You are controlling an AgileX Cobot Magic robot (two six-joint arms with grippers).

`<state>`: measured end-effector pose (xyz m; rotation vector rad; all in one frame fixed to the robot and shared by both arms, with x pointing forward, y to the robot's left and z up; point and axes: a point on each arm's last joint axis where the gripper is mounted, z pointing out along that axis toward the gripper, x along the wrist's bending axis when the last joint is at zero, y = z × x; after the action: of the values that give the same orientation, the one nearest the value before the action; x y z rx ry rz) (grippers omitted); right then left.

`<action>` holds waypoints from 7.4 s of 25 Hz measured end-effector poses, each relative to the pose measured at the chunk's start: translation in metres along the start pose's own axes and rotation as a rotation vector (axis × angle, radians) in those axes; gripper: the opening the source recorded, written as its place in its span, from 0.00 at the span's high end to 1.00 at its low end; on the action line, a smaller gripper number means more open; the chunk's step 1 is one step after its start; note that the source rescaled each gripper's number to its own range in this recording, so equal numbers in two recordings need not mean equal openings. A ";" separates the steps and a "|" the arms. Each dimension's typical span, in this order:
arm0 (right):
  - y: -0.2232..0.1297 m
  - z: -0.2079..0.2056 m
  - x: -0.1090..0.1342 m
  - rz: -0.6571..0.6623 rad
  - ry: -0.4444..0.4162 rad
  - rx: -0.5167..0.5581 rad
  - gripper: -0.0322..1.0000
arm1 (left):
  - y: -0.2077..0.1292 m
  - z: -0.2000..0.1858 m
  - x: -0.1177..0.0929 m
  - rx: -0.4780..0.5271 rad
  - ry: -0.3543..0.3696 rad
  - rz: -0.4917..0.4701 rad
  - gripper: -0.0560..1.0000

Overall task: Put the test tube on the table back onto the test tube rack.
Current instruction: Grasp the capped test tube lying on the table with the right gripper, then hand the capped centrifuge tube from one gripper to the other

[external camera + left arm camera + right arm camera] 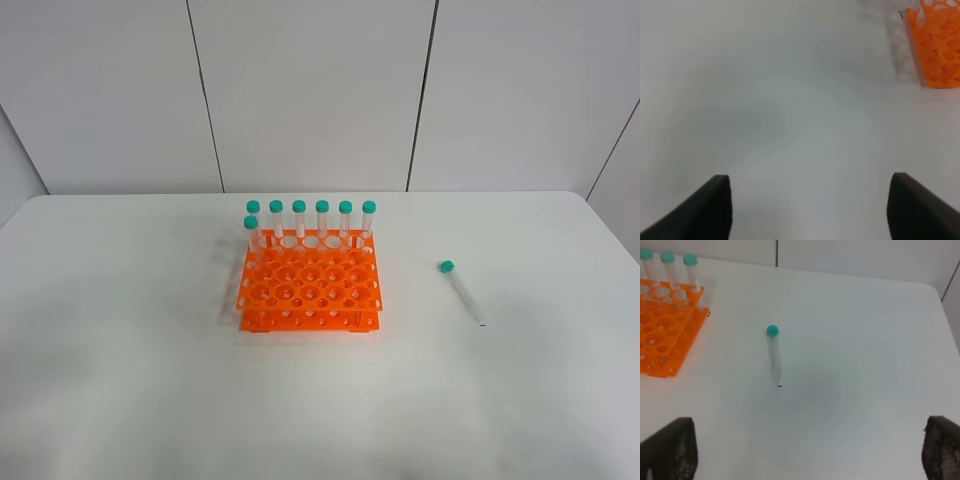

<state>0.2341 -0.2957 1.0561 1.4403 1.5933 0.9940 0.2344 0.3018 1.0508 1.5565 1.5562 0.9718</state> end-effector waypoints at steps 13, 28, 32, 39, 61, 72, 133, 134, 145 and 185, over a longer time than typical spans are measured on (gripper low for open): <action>0.000 0.000 0.000 0.000 0.000 0.000 0.00 | 0.000 0.000 0.000 0.000 0.000 0.000 0.00; 0.123 0.120 -0.007 0.046 0.051 0.458 0.00 | 0.000 0.000 0.000 0.000 0.000 0.000 0.00; 0.129 0.191 -0.010 0.048 0.060 0.641 0.00 | 0.000 0.000 0.000 0.000 0.000 0.000 0.00; 0.114 0.297 -0.012 -0.006 0.100 0.857 0.00 | 0.000 0.000 0.000 0.000 0.000 0.000 0.00; 0.047 0.396 0.021 -0.031 0.140 0.963 0.00 | 0.000 0.000 0.000 0.000 0.000 0.000 0.00; 0.019 0.418 0.022 -0.019 0.128 0.994 0.00 | 0.000 0.000 0.000 0.000 0.000 0.000 0.00; 0.108 0.202 0.073 -0.424 0.791 0.396 0.95 | 0.000 0.000 0.000 0.000 0.000 0.000 0.00; 0.108 0.205 0.078 -0.401 0.837 0.381 0.95 | 0.000 0.000 0.000 0.000 0.000 0.000 0.00; 0.094 0.230 0.118 -0.450 0.979 0.331 0.95 | 0.000 0.000 0.000 0.000 0.000 0.000 0.00; 0.081 0.246 0.141 -0.337 1.047 0.363 0.95 | 0.103 0.213 -0.120 0.168 -0.778 -0.326 0.00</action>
<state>0.4799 -0.1360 1.0238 0.7827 2.7648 1.3976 0.4721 0.1854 1.0423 1.4699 1.2685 0.0213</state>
